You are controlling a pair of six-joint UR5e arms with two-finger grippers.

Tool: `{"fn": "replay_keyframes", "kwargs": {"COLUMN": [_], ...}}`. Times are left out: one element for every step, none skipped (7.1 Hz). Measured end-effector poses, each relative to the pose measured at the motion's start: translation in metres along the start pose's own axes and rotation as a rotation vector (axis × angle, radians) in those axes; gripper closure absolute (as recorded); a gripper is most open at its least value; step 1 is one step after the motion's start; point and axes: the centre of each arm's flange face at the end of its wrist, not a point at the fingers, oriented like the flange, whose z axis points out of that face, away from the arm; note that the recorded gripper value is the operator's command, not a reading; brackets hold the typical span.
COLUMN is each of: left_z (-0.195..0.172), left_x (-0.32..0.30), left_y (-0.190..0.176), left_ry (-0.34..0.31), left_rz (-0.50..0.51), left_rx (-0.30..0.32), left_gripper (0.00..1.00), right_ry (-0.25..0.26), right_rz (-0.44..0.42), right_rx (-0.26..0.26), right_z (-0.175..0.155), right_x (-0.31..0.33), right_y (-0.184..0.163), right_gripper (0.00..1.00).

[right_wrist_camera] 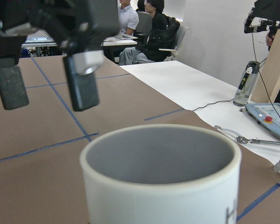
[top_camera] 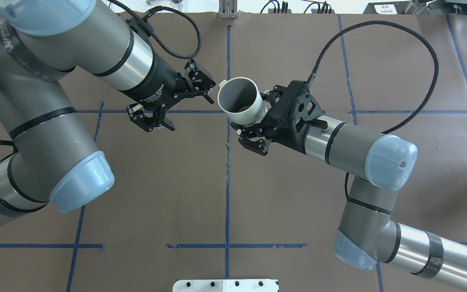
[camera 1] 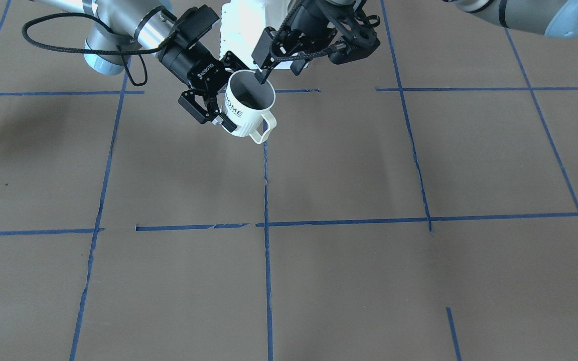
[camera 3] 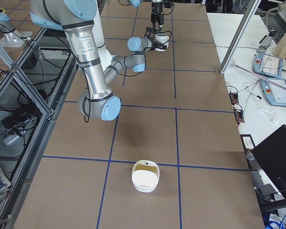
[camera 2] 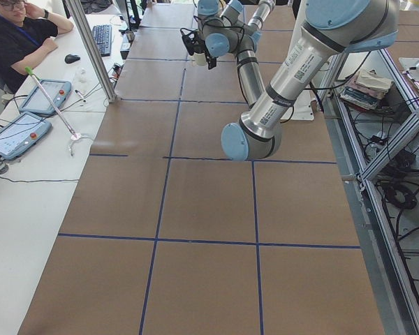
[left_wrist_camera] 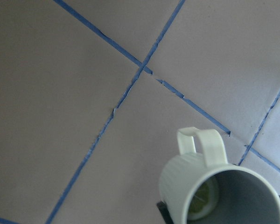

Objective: Left arm hands cup to right arm to dump lemon

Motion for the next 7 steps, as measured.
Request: {"fn": "replay_keyframes", "kwargs": {"left_z": [0.011,0.017,0.017,0.015,0.014,0.014,0.015], "left_x": [-0.03,-0.056,-0.077,-0.095,-0.111,-0.119,-0.123], "left_y": [-0.02,-0.04,-0.059,-0.074,-0.083,-0.087,-0.088], "left_ry": [-0.055,-0.117,-0.19,-0.261,-0.317,-0.342,-0.352], "left_rz": [0.11,0.225,0.336,0.429,0.492,0.517,0.518], "left_rx": [0.016,0.025,0.03,0.041,0.051,0.055,0.053], "left_gripper": [0.0,0.0,0.0,0.0,0.0,0.0,0.0], "right_ry": [0.034,0.079,0.143,0.221,0.309,0.383,0.433], "right_rz": [0.113,0.23,0.319,0.374,0.429,0.488,0.516], "right_rx": [0.001,0.011,0.014,0.009,0.002,0.005,0.017], "right_z": [-0.002,-0.007,-0.018,-0.038,-0.071,-0.108,-0.146], "right_x": [0.014,0.035,0.066,0.103,0.142,0.175,0.201], "right_y": [-0.001,-0.002,0.005,0.02,0.041,0.061,0.08], "right_gripper": [0.99,0.99,0.99,0.98,0.96,0.95,0.95]}}
